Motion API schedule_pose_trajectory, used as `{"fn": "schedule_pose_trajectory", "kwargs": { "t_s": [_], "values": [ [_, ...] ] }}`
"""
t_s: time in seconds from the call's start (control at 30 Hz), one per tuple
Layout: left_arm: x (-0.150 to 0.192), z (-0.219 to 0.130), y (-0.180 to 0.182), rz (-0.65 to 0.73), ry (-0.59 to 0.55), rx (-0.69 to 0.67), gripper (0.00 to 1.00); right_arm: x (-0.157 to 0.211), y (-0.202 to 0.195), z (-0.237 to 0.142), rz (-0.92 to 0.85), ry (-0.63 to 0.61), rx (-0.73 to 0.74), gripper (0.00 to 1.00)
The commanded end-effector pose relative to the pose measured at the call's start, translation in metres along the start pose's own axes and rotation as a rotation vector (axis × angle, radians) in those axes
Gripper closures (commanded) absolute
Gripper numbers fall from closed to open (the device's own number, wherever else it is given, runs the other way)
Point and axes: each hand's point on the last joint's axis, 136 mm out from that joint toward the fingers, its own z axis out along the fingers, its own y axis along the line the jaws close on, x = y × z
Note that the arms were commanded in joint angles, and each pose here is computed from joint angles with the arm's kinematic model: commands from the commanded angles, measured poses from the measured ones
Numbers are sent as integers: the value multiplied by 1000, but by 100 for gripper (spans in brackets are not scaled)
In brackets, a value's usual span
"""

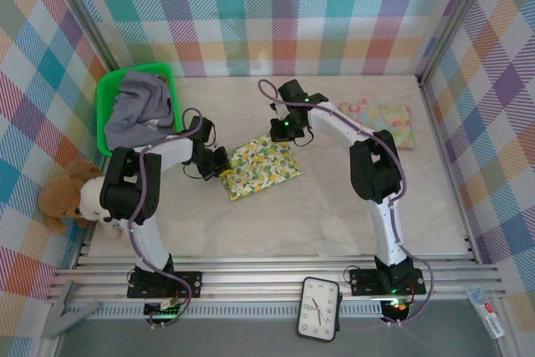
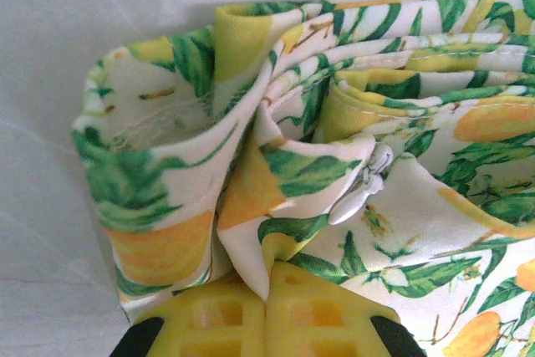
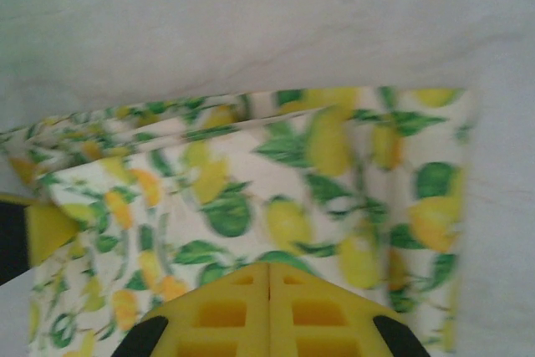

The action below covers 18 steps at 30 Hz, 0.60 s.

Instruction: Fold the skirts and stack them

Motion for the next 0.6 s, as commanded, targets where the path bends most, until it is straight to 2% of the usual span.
{"fn": "schedule_pose_trajectory", "kwargs": {
  "t_s": [0.0,0.13,0.33,0.47,0.57],
  "values": [
    [17,24,52,-61,66,-156,100,9,23,19,48,52,-80,99],
    [12,21,43,-51,62,-130,99,25,18,46,139,138,-65,99],
    [-1,-9,24,-6,24,-141,87,36,8,65,238,188,-35,97],
    [-13,-36,20,3,-56,-187,77,40,12,70,287,189,-76,96],
    [-21,-54,17,-19,-125,-206,76,43,14,75,317,189,-97,96]
  ]
}}
